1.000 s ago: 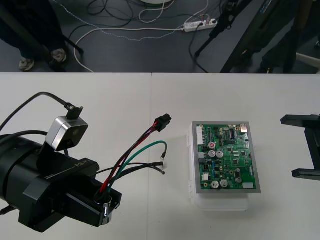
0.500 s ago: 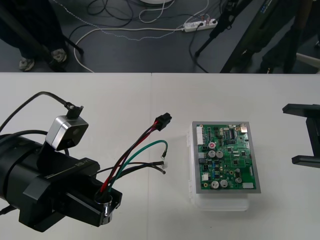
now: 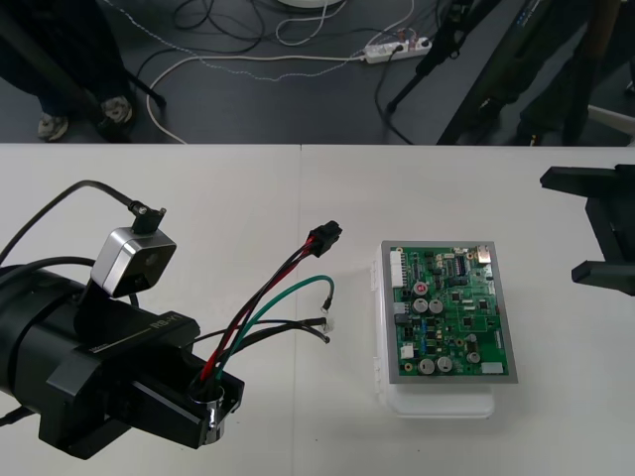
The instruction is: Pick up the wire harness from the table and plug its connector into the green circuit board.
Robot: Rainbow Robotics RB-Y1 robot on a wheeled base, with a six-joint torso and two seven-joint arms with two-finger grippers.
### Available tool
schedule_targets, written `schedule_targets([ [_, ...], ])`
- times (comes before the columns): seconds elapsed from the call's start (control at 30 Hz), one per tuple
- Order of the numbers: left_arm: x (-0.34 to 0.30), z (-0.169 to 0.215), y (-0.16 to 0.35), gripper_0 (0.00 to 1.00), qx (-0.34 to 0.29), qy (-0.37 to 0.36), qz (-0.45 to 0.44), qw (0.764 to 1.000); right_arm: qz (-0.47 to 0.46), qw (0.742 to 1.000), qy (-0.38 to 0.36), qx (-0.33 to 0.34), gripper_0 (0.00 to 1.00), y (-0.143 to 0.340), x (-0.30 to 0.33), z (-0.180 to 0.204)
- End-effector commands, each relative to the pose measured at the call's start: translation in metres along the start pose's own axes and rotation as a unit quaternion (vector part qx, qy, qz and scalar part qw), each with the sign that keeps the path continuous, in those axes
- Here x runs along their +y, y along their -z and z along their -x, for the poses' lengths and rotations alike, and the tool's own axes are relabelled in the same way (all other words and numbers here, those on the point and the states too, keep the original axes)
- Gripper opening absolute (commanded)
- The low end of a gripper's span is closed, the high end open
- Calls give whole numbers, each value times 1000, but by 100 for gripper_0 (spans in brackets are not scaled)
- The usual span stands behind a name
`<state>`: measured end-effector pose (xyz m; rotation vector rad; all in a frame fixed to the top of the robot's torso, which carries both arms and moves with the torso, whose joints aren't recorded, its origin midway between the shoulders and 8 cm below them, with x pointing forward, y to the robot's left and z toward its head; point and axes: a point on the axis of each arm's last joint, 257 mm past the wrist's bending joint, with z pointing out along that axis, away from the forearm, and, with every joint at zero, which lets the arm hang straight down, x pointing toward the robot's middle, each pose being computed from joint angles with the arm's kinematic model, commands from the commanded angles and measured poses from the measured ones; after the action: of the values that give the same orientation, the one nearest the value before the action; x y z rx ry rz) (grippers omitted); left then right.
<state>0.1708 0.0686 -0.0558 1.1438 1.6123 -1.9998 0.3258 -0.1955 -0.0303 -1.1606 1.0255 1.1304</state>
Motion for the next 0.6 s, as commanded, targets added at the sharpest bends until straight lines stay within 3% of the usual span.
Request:
schedule_targets([
  [0.03,-19,-1,-12,0,25,-1,-31,999,37,998,-42,-24,100,-26,-4,1],
  [0.6,-19,0,-12,0,23,-8,-32,999,106,991,-63,-44,100,-76,0,-1],
])
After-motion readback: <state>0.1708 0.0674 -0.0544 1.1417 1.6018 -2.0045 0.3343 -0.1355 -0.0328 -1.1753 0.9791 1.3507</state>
